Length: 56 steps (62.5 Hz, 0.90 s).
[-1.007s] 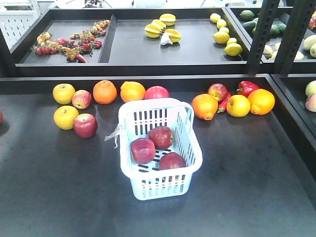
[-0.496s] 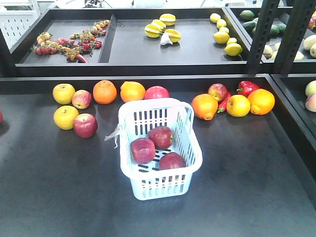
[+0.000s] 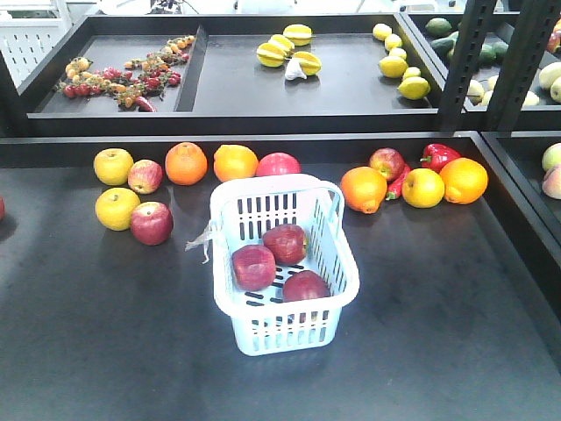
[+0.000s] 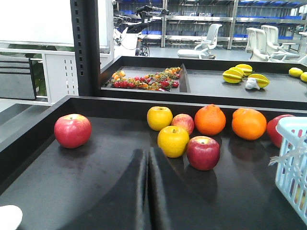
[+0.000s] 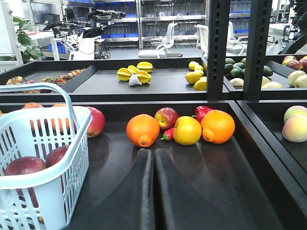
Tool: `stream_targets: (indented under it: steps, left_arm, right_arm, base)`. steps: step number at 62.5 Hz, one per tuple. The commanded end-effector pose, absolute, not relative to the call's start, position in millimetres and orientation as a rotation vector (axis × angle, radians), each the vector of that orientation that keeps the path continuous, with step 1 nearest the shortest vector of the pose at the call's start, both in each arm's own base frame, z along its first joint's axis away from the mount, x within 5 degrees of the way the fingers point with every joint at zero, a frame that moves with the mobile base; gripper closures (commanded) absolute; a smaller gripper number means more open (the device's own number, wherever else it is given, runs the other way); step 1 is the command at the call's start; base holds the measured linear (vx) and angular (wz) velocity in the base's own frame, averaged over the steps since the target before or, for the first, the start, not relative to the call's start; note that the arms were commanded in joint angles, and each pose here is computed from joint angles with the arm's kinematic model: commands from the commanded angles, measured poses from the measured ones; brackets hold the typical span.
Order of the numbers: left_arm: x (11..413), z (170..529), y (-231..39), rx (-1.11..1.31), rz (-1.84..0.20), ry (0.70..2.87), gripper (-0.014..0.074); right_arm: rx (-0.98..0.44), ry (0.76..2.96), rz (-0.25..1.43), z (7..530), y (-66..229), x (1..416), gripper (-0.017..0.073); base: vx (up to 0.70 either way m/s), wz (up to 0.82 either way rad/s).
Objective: Pick three apples into basket with both arms
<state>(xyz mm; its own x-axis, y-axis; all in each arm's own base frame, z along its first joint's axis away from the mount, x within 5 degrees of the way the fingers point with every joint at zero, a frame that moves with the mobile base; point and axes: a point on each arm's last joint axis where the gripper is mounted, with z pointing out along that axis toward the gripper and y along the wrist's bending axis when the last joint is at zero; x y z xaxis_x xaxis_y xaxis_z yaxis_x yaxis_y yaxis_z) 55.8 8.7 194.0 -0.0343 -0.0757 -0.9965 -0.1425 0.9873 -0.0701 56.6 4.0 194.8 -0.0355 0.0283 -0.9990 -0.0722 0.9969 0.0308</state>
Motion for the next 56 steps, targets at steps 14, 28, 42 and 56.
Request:
stream_targets:
  steps: [14, 28, 42, 56]
  left_arm:
    - [55.8, 195.2, 7.5, -0.157, 0.043, 1.540, 0.0600]
    - [55.9, 194.4, 7.4, -0.178, 0.020, 1.541, 0.0600]
    - [56.1, 192.3, 6.1, -0.228, -0.064, 1.556, 0.0600]
    - [56.2, 190.6, 4.3, -0.207, -0.082, 1.577, 0.0600]
  right_arm:
    - [-0.035, 1.527, 0.074, 197.8, 3.9, 56.4, 0.0564]
    - [-0.035, 1.527, 0.074, 197.8, 3.9, 56.4, 0.0564]
    - [-0.035, 1.527, 0.074, 197.8, 3.9, 56.4, 0.0564]
    - [-0.035, 1.527, 0.074, 197.8, 3.9, 56.4, 0.0564]
  base:
    - [0.00, 0.00]
    - [0.00, 0.00]
    - [0.00, 0.00]
    - [0.00, 0.00]
